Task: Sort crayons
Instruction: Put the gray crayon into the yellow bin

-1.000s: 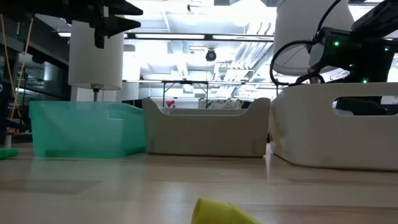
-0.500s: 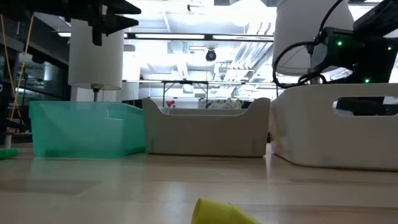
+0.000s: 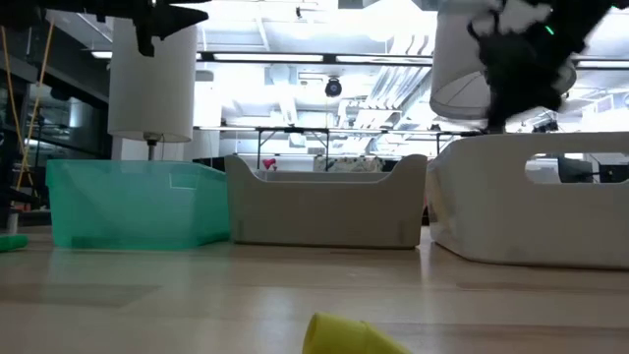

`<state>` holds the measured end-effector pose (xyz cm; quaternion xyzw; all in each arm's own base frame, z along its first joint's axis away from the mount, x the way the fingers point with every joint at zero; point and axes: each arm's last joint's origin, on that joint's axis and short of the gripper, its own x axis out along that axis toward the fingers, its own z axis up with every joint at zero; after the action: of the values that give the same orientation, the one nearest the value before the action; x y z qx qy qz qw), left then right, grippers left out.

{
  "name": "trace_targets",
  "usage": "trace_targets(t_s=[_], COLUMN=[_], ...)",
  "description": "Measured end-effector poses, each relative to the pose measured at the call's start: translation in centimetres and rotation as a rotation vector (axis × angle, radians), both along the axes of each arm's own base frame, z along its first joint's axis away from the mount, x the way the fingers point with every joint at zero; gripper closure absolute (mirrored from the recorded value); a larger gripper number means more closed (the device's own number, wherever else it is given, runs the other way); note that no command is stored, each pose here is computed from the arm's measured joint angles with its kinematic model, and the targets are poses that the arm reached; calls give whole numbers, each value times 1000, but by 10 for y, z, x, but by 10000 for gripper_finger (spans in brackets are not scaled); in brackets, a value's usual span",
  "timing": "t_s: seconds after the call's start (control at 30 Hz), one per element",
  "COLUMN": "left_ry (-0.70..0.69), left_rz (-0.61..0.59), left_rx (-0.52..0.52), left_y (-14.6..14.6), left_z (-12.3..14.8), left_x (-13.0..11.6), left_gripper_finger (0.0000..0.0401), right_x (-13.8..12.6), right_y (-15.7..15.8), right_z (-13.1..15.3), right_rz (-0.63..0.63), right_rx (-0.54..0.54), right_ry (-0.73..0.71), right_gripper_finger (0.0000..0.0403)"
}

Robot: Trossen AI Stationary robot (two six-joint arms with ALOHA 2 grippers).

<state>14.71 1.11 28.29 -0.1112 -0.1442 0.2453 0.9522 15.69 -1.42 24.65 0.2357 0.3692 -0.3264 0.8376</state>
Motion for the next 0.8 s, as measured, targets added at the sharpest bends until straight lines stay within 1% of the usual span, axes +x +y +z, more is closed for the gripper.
trace_targets(t_s=[0.1, 0.17, 0.3, 0.37, 0.47, 0.57, 0.67, 0.8], left_ry=[38, 77, 172, 219, 251, 265, 268, 235], left_rz=[-52, -88, -133, -142, -162, -195, -235, -254], left_rx=[-4, -7, 64, 104, 167, 202, 201, 158], left_y=[-2, -3, -5, -6, -7, -7, -4, 3], left_z=[-5, -8, -5, -2, 4, 11, 14, 19], left_x=[10, 21, 48, 64, 88, 107, 121, 125], left_gripper_finger=[256, 256, 256, 256, 256, 256, 256, 256], right_x=[21, 39, 74, 91, 114, 135, 152, 166], right_y=[-1, -1, -2, -2, -2, -1, 3, 11], right_z=[17, 26, 35, 39, 44, 48, 55, 64], right_rz=[24, 50, 126, 165, 211, 273, 359, 447], right_rx=[-39, -75, -179, -230, -285, -304, -327, -370], right_ry=[-235, -380, -591, -665, -686, -666, -661, -653], right_gripper_finger=[401, 402, 402, 402, 402, 402, 402, 402])
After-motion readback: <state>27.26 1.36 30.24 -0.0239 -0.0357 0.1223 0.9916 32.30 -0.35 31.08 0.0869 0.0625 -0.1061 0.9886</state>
